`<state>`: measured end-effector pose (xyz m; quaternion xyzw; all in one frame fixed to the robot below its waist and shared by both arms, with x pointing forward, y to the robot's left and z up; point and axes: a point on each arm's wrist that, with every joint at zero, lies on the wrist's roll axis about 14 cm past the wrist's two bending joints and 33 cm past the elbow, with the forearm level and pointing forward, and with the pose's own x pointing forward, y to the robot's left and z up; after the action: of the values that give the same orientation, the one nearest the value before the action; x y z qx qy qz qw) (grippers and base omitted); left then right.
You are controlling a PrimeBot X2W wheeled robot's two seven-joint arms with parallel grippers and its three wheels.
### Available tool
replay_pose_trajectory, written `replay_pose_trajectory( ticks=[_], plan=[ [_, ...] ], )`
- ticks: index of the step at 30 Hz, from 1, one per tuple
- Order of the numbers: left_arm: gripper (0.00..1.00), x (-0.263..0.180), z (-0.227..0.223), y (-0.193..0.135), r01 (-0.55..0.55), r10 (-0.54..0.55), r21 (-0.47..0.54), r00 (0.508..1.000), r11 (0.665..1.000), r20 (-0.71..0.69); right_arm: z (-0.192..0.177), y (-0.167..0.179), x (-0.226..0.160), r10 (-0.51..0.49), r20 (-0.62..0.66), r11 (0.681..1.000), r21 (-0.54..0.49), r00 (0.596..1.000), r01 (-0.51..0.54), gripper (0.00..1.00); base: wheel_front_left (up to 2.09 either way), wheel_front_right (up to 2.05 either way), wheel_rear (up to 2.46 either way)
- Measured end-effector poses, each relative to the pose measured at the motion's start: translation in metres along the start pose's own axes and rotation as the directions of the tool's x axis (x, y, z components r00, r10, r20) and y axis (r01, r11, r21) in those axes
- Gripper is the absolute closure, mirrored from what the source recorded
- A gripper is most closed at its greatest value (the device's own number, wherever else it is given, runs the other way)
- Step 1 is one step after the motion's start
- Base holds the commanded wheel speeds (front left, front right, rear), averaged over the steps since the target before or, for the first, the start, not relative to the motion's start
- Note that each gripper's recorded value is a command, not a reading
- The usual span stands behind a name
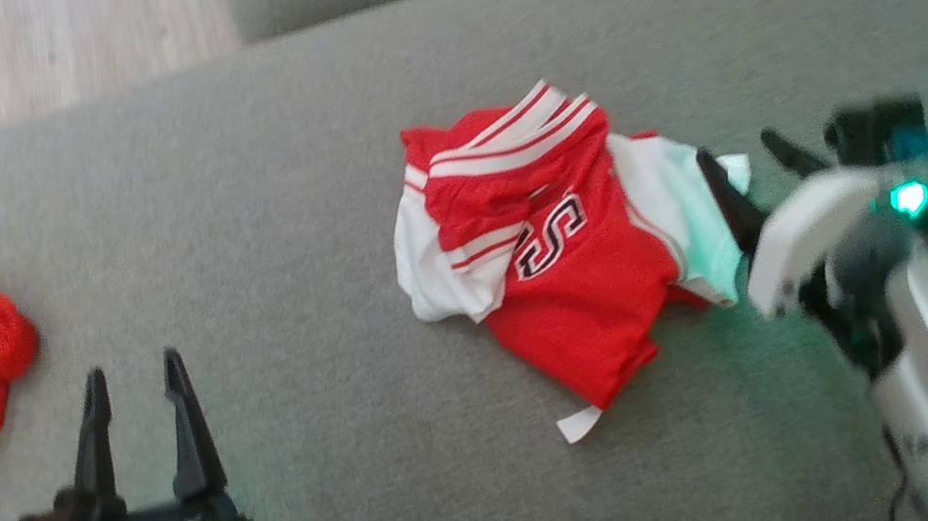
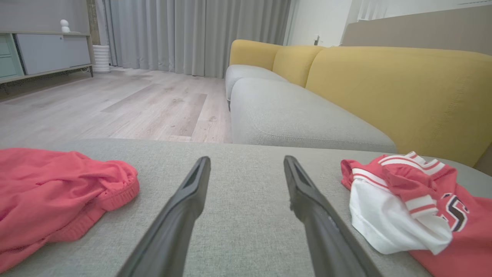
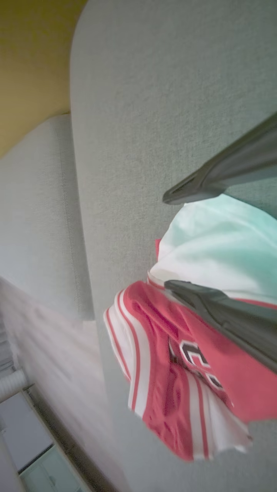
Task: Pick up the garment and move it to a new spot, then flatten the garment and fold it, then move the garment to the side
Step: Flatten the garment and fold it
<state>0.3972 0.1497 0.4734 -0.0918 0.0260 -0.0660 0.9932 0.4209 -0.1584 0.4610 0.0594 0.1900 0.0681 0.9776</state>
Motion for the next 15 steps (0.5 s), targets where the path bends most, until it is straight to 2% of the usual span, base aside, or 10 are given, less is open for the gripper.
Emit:
replay_pose_trajectory(
  ticks=[3, 9, 11, 15],
  plan=[
    [0.00, 0.010, -0.002, 0.005, -0.008, 0.008, -0.003, 1.000, 1.000, -0.002, -0.006, -0.008, 0.029, -0.014, -0.113, 0.999, -0.031, 0.994, 0.011, 0.00, 0.00, 0.00, 0.00],
    [0.00, 0.021, -0.008, 0.016, -0.027, 0.027, -0.005, 1.000, 1.000, -0.015, -0.061, -0.022, 0.058, -0.046, -0.334, 0.997, -0.081, 0.942, 0.020, 0.00, 0.00, 0.00, 0.00],
    [0.00, 0.021, -0.013, 0.022, -0.043, 0.043, -0.003, 0.999, 0.999, -0.030, -0.071, -0.020, 0.065, -0.043, -0.373, 0.995, -0.105, 0.927, 0.004, 0.00, 0.00, 0.00, 0.00],
    [0.00, 0.019, -0.019, 0.029, -0.062, 0.061, -0.003, 0.997, 0.998, -0.048, -0.070, -0.021, 0.079, -0.045, -0.411, 0.990, -0.140, 0.910, -0.014, 0.00, 0.00, 0.00, 0.00]
  ],
)
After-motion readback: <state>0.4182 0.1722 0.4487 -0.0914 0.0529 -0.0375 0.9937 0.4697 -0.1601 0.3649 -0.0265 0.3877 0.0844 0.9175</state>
